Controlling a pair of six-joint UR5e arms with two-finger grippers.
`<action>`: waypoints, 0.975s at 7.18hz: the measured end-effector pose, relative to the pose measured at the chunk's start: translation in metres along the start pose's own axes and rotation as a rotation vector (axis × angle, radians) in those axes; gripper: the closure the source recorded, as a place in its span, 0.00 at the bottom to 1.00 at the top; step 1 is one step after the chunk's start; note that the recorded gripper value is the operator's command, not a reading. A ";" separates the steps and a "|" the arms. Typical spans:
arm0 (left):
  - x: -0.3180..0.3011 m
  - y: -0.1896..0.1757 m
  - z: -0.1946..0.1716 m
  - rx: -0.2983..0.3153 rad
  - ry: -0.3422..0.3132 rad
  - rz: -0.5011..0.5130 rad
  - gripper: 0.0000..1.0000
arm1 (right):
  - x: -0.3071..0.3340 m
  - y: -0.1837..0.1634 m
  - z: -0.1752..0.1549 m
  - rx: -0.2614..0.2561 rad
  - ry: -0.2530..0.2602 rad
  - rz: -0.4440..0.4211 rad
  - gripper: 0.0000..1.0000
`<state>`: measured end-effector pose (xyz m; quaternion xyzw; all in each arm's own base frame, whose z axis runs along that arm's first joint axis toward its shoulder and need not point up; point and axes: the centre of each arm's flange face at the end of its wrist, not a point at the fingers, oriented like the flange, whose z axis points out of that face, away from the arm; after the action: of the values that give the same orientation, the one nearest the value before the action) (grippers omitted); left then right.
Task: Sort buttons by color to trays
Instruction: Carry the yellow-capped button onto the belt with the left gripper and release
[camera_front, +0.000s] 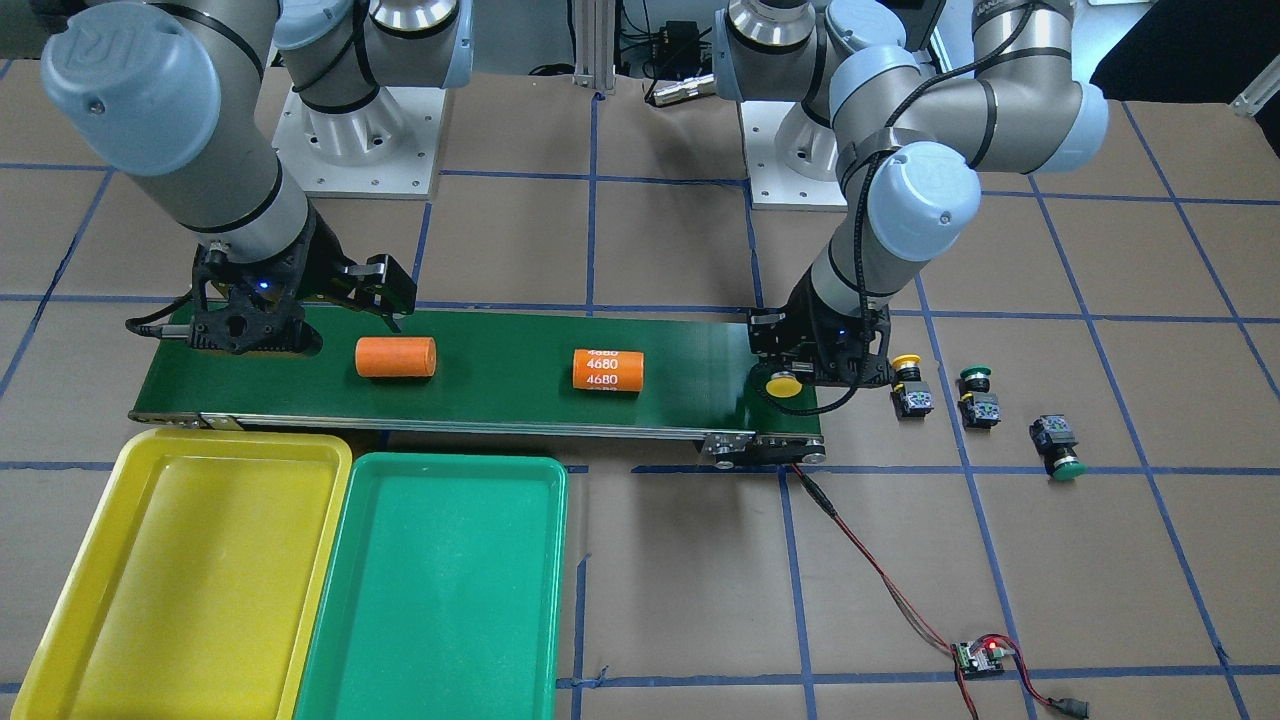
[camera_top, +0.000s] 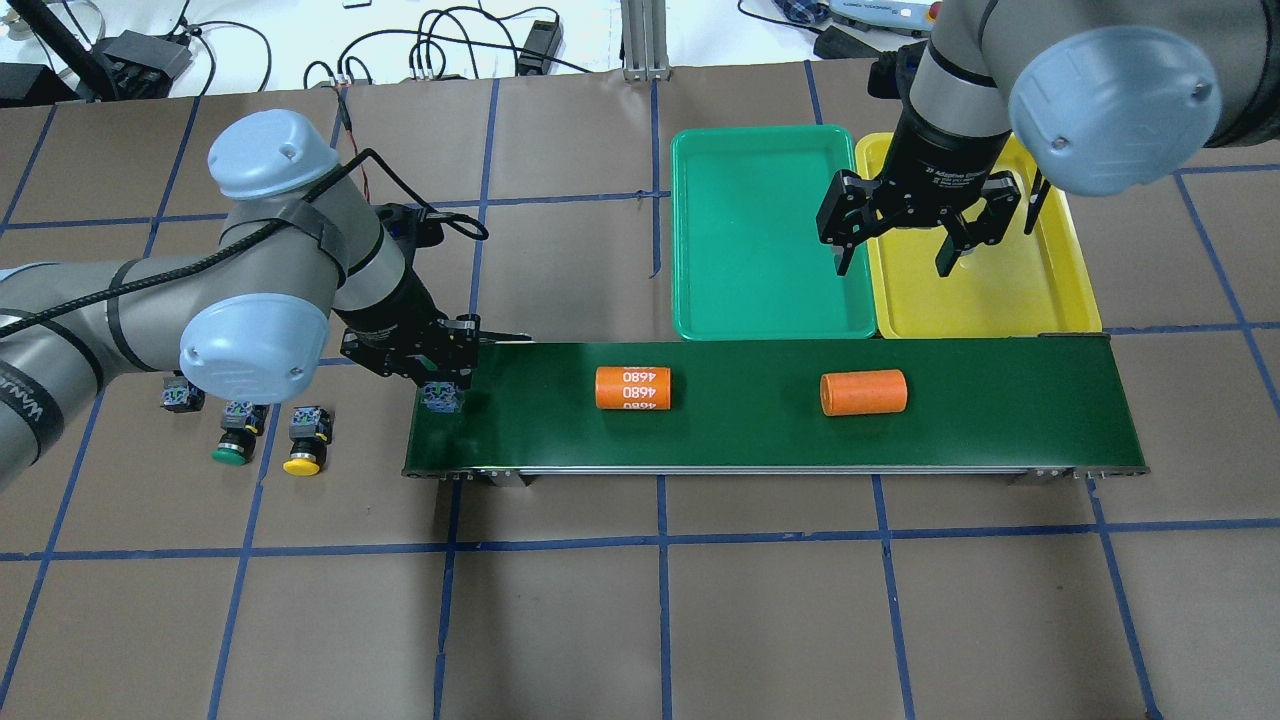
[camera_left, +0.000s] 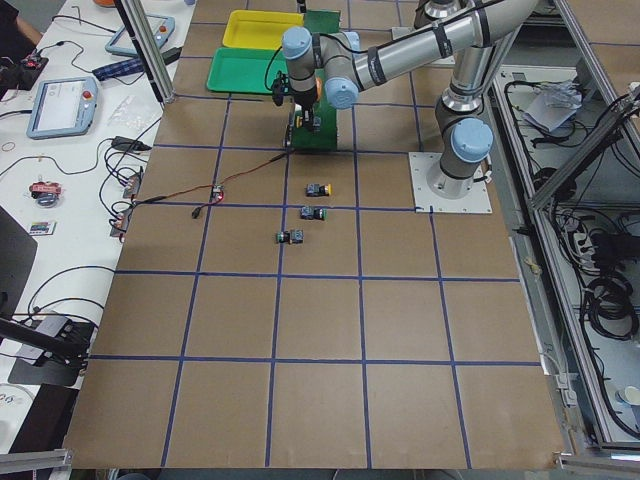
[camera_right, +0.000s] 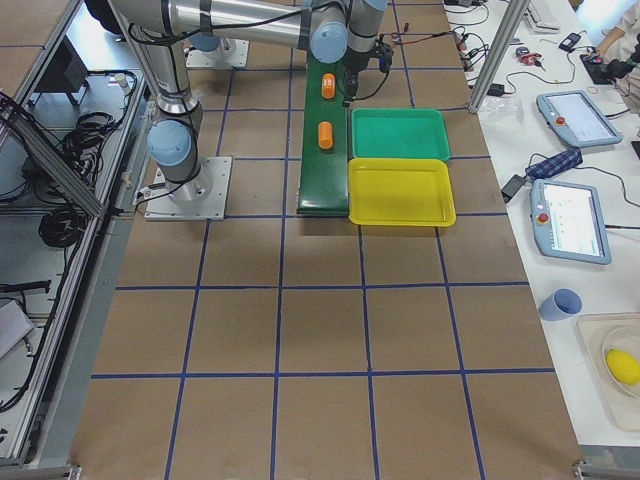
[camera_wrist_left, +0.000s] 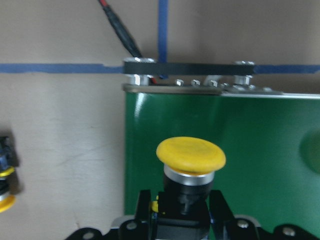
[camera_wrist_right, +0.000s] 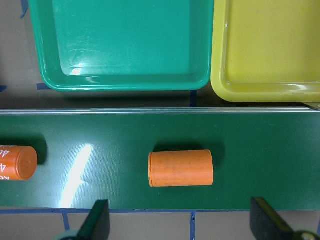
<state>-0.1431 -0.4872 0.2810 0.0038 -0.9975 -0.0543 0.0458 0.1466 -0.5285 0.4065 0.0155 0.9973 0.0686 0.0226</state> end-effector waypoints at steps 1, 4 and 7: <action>0.006 -0.002 0.005 0.017 -0.003 0.019 1.00 | 0.000 0.000 0.000 0.000 0.000 0.000 0.00; 0.007 0.002 0.022 0.005 -0.008 0.037 0.01 | 0.000 0.000 0.002 -0.004 -0.001 0.000 0.00; 0.006 0.004 0.021 0.008 -0.011 0.038 0.00 | 0.000 0.001 0.003 -0.005 -0.001 0.000 0.00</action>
<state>-0.1512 -0.4811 0.2613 -0.0153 -0.9978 -0.0492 0.0416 0.1467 -0.5276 0.4038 0.0156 0.9971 0.0709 0.0232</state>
